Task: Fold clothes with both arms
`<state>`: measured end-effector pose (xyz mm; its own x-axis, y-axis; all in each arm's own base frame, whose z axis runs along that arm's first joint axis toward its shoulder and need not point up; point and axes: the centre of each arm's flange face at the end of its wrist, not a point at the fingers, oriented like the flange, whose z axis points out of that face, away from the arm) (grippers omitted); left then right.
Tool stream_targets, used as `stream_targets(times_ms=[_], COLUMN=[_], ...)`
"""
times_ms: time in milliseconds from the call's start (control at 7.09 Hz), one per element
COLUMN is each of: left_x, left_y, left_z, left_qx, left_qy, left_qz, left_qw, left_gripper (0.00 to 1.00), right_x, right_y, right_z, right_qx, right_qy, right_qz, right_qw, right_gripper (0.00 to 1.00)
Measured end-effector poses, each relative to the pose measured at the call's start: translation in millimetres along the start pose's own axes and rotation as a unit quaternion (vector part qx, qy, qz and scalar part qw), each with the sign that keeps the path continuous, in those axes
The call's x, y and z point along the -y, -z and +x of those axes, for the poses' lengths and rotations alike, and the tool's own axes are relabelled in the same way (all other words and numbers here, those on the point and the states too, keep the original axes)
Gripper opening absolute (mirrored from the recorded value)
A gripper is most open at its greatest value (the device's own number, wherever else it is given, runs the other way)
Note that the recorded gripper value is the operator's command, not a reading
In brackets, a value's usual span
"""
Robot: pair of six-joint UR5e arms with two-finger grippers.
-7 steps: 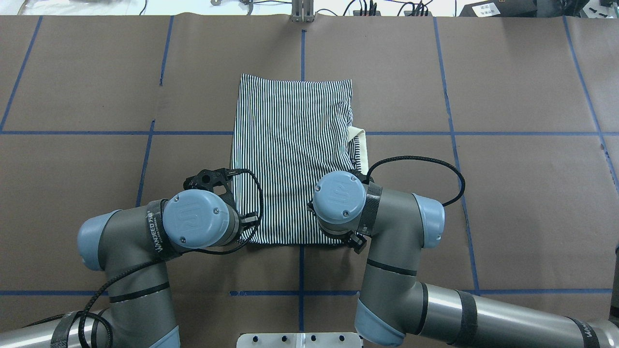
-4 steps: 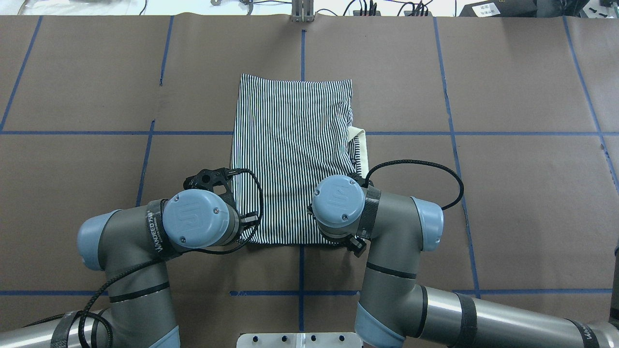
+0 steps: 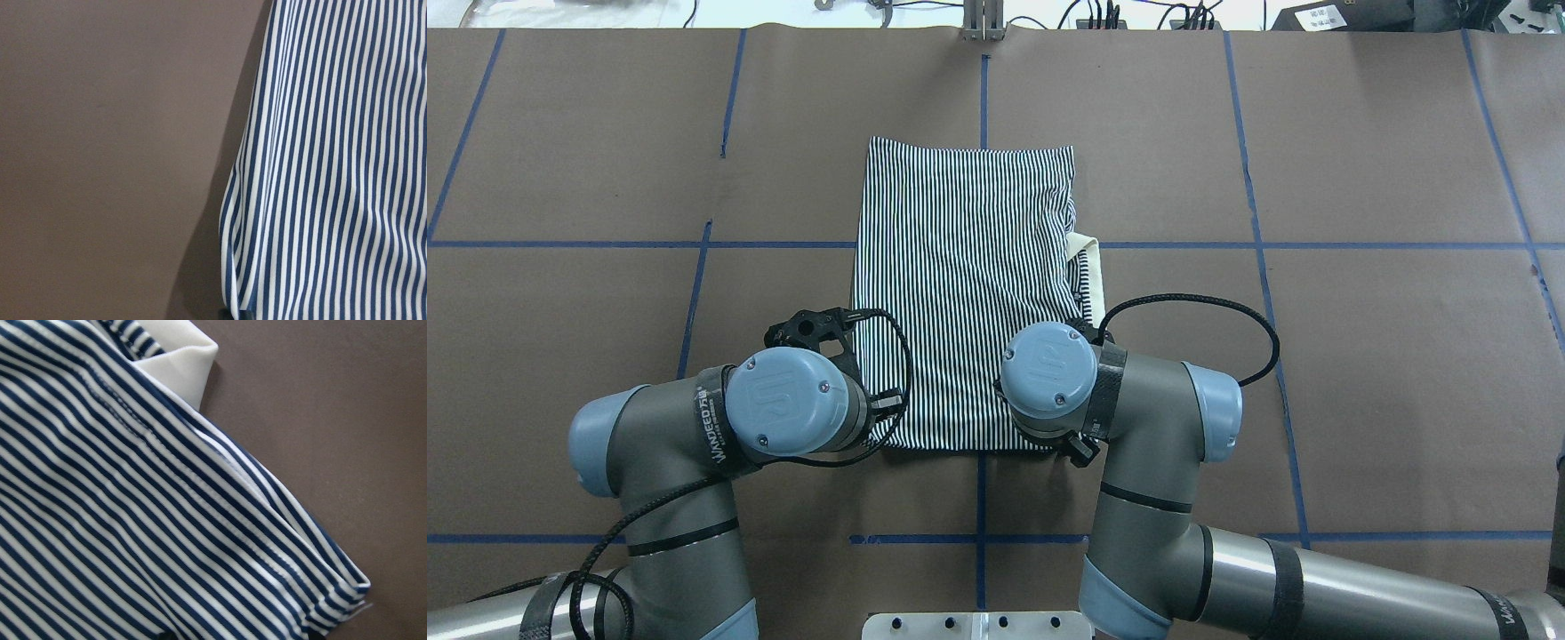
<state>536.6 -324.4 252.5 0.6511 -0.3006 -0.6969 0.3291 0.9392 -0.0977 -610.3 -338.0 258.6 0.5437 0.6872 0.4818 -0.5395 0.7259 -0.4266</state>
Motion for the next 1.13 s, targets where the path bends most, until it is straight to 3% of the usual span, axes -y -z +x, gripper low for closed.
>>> stream_targets(times_ms=[1128], left_x=[-0.2], left_y=[0.3], left_z=[0.2], left_qx=[0.000], left_qy=[0.000], left_qz=[0.000], left_qw=[1.0000], left_gripper=[0.00], right_x=[-3.2], right_y=[16.4], right_z=[-13.5], right_qx=[0.017], right_qy=[0.000], right_qz=[-0.004], right_qw=[0.9999], right_gripper=[0.00])
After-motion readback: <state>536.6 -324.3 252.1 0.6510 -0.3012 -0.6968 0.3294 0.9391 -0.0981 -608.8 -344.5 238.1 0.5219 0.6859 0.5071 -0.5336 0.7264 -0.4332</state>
